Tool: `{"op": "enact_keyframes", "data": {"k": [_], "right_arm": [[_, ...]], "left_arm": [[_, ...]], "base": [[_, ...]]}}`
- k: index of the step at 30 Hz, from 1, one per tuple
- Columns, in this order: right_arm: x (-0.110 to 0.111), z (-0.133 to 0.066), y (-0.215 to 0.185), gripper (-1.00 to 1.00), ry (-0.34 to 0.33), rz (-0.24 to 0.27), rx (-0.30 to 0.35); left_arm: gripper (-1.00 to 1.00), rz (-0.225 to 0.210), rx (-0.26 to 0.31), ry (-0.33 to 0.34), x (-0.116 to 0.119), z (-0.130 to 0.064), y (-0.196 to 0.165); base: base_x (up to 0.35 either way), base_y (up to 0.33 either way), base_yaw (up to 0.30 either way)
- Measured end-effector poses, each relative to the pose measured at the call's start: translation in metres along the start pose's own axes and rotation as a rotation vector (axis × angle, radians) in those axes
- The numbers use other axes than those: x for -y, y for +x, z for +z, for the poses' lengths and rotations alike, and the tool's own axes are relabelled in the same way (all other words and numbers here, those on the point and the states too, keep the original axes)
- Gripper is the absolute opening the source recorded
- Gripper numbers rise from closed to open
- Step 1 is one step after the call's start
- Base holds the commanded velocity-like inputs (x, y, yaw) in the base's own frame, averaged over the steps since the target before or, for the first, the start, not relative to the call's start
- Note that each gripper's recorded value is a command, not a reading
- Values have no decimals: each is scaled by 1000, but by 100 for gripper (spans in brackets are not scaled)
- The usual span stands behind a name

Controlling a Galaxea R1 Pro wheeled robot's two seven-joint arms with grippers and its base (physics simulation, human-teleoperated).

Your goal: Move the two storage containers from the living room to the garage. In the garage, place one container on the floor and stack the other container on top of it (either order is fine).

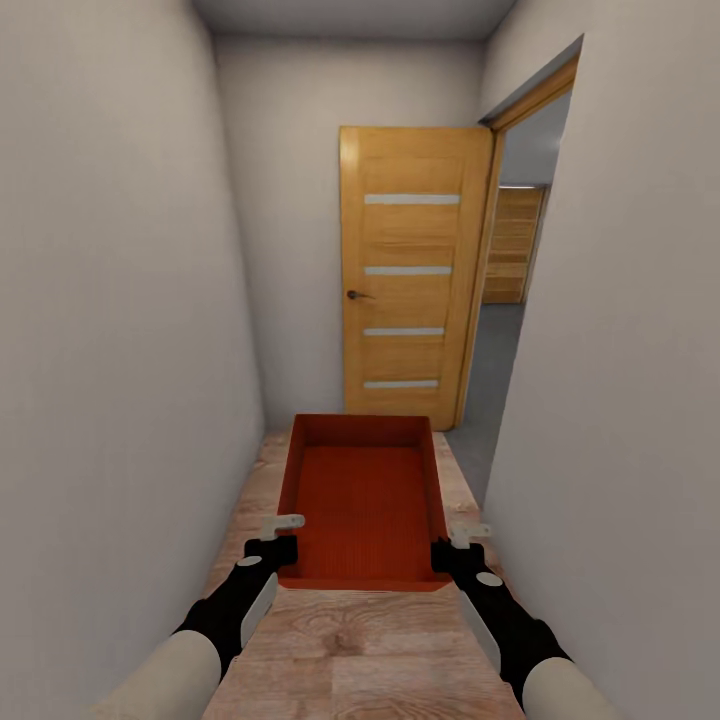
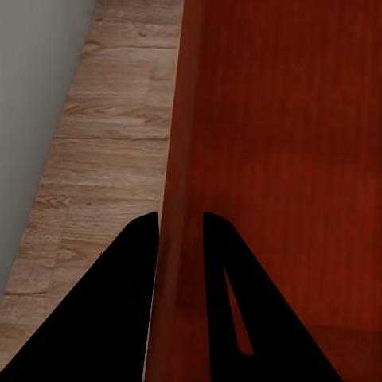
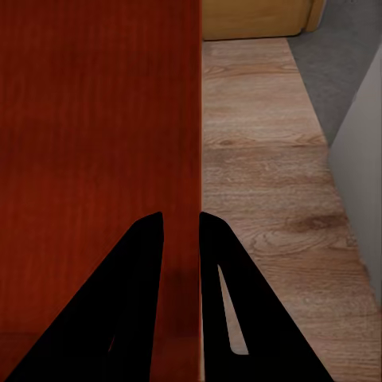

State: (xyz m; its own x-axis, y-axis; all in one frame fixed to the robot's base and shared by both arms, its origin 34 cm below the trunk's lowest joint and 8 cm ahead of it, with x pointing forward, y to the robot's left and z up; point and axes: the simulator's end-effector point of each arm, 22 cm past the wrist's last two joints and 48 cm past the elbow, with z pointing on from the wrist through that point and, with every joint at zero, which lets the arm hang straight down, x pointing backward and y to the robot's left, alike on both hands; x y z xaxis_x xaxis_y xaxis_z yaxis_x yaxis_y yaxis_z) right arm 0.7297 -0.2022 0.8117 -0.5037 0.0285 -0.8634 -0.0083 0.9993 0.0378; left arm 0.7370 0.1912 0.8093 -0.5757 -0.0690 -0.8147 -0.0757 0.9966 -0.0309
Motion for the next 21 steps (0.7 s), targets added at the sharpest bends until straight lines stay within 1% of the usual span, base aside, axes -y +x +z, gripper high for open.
{"op": "enact_keyframes", "data": {"k": [21], "right_arm": [[0,0,0,-100,0,0,0]], "left_arm": [[-100,0,0,1,0,0,0]], "base": [[328,0,0]]}}
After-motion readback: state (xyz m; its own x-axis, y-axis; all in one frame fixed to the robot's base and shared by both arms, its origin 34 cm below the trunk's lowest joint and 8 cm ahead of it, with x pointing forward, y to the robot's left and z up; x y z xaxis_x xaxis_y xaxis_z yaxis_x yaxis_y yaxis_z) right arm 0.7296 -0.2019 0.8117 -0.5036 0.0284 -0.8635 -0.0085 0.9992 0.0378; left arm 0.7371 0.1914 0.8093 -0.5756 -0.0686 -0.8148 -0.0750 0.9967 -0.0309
